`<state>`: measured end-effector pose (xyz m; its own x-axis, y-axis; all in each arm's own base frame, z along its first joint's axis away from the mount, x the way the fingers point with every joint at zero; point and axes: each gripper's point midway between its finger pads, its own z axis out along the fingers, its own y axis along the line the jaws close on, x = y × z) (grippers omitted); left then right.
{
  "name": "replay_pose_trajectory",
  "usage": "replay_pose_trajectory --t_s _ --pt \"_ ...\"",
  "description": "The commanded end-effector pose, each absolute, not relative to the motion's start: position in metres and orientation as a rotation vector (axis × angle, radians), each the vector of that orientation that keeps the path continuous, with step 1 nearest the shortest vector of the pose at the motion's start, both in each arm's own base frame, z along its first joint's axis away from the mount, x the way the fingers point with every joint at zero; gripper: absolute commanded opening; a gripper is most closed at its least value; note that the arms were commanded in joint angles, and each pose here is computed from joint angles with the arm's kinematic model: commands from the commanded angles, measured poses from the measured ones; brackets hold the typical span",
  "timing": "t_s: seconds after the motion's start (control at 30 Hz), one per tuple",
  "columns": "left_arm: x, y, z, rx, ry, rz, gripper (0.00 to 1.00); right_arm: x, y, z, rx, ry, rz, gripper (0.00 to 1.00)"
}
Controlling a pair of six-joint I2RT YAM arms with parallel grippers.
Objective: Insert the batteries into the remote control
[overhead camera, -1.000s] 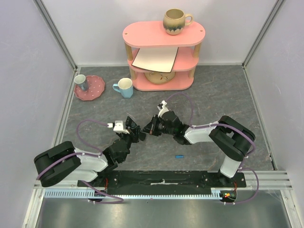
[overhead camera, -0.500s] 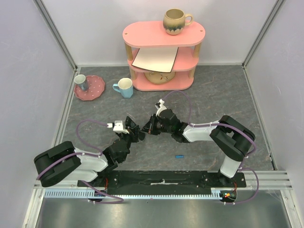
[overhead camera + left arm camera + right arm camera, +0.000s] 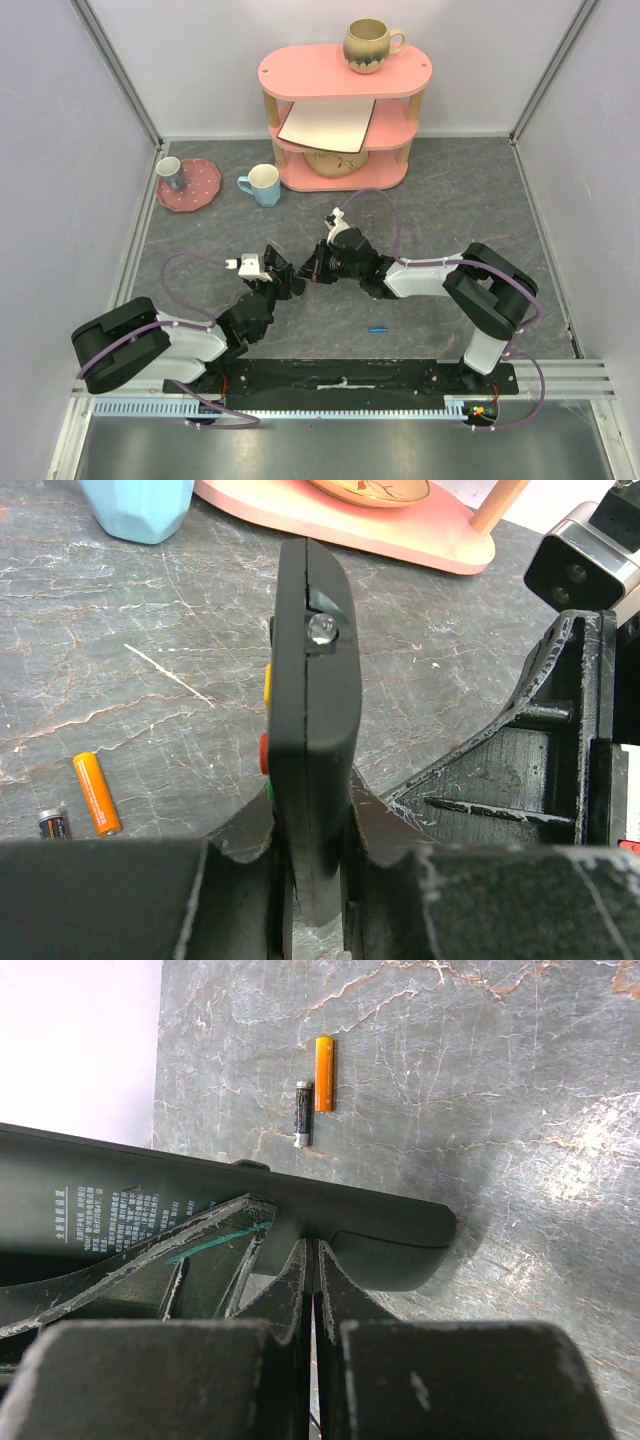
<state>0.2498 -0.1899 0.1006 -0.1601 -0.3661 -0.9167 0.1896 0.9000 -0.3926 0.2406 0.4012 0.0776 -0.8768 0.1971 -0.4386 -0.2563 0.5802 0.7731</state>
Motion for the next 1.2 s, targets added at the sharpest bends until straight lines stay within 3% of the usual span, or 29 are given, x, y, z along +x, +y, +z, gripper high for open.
replay_pose_trajectory --t_s 0.0,1.17 --pt "0.25 -0.211 0.126 -0.097 1.606 -0.577 0.02 0.206 0.361 -0.002 -0.089 2.615 0.947 0.0" --pt "0.251 -0.204 0.128 -0.108 1.603 -0.538 0.02 0.196 0.319 -0.021 -0.066 2.662 0.81 0.0"
